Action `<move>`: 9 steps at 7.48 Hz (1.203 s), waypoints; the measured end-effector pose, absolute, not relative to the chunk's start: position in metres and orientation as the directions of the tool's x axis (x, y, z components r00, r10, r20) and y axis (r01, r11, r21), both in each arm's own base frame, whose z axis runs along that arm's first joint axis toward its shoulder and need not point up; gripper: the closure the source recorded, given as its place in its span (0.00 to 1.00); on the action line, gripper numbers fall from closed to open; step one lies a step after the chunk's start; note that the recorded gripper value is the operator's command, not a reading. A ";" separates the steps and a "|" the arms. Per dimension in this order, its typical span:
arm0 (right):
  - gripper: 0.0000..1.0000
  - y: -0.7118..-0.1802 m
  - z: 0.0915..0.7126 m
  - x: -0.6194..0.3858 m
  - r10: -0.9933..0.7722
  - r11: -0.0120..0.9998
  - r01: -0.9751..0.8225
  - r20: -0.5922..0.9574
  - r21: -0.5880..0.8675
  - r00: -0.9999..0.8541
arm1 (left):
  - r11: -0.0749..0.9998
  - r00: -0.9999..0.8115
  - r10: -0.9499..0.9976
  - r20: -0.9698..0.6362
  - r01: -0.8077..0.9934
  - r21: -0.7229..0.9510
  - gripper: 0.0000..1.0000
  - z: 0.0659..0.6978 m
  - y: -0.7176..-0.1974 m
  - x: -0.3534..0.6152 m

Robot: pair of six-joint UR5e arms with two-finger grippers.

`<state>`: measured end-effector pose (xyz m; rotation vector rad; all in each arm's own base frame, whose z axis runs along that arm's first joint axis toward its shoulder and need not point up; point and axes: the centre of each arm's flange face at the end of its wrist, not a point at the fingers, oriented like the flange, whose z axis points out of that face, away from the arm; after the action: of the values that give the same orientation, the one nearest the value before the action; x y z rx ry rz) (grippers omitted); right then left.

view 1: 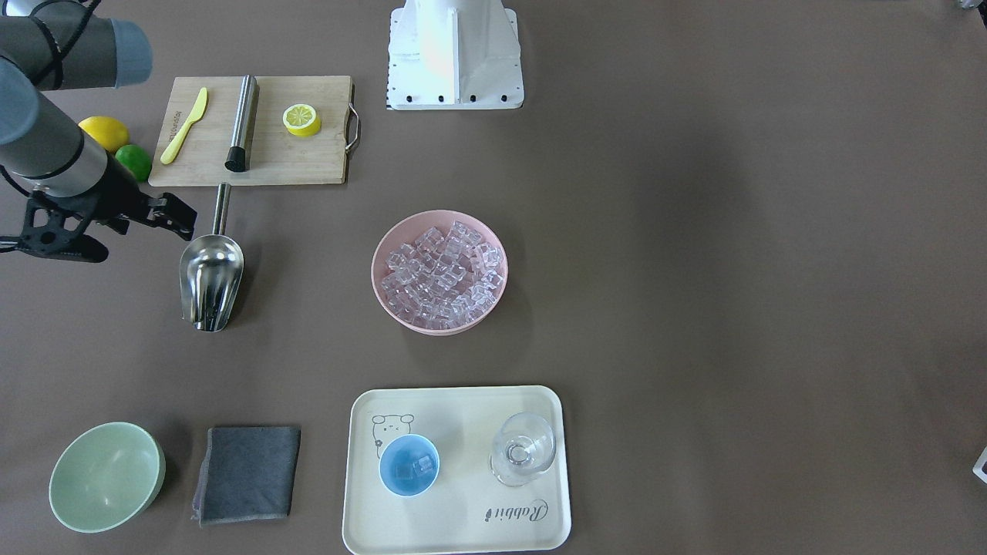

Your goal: Put ice in cup with scoop

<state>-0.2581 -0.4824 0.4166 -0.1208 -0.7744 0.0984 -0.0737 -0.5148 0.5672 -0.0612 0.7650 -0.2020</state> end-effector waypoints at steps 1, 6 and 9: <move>0.00 -0.498 0.420 -0.216 0.102 0.994 -0.053 0.697 -0.091 0.710 | 0.979 0.703 -0.204 -0.681 0.159 -0.128 0.02 0.567 -0.515 -0.074; 0.00 -0.524 0.516 0.030 -0.080 0.997 0.060 0.621 0.053 0.780 | 0.979 0.703 -0.203 -0.682 0.160 -0.126 0.02 0.566 -0.515 -0.074; 0.00 -0.496 0.621 0.081 -0.066 0.997 0.083 0.644 0.004 0.762 | 0.981 0.704 -0.191 -0.684 0.162 -0.108 0.02 0.556 -0.514 -0.075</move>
<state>0.0808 -0.4959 0.6214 -0.0247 -0.6997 -0.0809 -0.0745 -0.5135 0.5556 -0.0406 0.7645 -0.1965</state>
